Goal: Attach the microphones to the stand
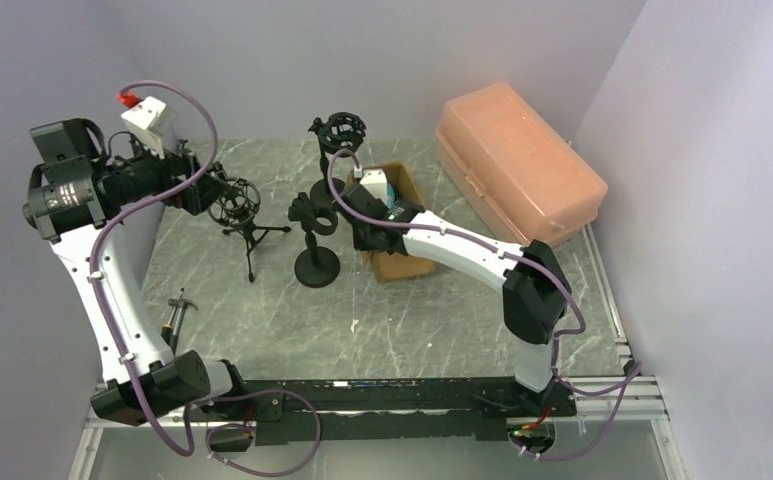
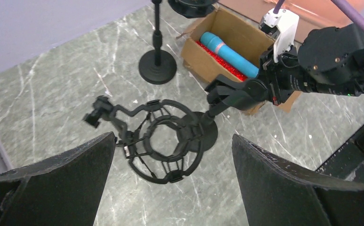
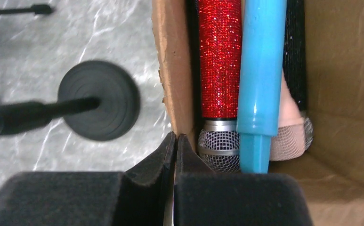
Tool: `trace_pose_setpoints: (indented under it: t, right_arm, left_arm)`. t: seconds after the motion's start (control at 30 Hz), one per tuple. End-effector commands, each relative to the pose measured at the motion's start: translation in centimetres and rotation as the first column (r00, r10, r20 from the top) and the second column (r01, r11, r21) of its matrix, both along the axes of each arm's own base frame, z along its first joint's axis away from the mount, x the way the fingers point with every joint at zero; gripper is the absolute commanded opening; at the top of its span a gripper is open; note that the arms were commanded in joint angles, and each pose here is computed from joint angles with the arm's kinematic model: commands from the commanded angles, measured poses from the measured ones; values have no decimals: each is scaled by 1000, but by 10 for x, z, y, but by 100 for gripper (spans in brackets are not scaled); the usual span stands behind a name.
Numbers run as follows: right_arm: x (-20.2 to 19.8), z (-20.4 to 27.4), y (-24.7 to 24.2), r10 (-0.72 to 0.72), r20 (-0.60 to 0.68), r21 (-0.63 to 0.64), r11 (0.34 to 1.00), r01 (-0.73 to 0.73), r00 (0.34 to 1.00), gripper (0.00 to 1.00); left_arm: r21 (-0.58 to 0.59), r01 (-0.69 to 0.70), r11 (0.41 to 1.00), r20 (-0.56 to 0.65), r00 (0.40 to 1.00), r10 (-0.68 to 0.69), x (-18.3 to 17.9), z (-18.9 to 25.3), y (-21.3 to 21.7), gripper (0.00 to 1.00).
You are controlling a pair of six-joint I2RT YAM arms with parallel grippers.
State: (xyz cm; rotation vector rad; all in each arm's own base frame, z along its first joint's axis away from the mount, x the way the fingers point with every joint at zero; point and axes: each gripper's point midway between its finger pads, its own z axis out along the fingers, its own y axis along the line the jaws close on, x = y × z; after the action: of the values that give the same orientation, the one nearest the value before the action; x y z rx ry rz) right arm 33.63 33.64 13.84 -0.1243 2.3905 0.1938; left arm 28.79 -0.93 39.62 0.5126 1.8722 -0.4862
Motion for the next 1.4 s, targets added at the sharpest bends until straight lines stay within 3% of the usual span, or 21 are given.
trace_pose_setpoints:
  t: [0.0, 0.13, 0.23, 0.37, 0.53, 0.63, 0.77, 1.0, 1.07, 1.2, 1.3, 1.37]
  right_arm:
    - [-16, 47, 7, -100, 39, 111, 989, 96, 994, 0]
    - [-18, 63, 12, -59, 47, 120, 991, 53, 997, 42]
    - [-8, 83, -8, -88, 100, 113, 991, 76, 991, 51]
    - [17, 90, -39, -116, 100, 172, 980, 98, 988, 42]
    - [37, 54, -41, -84, 41, 92, 993, 80, 996, 32]
    - [44, 16, -41, -84, -9, 8, 996, 84, 996, 34]
    - [50, -16, -39, -76, -47, -35, 997, 75, 996, 45]
    - [54, -58, -48, -119, -87, -115, 987, 108, 989, 46]
    - [48, -67, -47, -115, -116, -110, 989, 102, 987, 42]
    - [28, -62, -45, -108, -147, -30, 994, 105, 983, 13]
    - [14, -14, -47, -109, -79, 101, 988, 117, 991, 2]
    - [8, 19, -53, -114, -28, 165, 979, 118, 993, 0]
  left_arm:
    - [82, 67, 994, 29, 997, -70, -16, 5, -23, 99]
    - [105, 155, 982, 16, 987, -158, -24, -1, -48, 99]
    - [96, 218, 971, 6, 976, -220, -30, -3, -66, 100]
    - [38, 313, 949, -37, 949, -312, -38, -15, -98, 99]
    - [43, 392, 919, -45, 920, -390, -48, -47, -134, 99]
    - [59, 424, 904, -34, 905, -423, -55, -50, -146, 99]
    - [58, 435, 898, -44, 900, -433, -57, -54, -154, 99]
    - [79, 443, 893, -91, 895, -436, -58, -74, -160, 100]
    - [88, 450, 889, -90, 892, -442, -59, -77, -164, 99]
    - [93, 476, 875, -131, 877, -463, -62, -95, -178, 99]
    - [122, 507, 854, -178, 857, -484, -65, -120, -197, 99]
    - [142, 505, 851, -194, 858, -476, -59, -134, -207, 100]
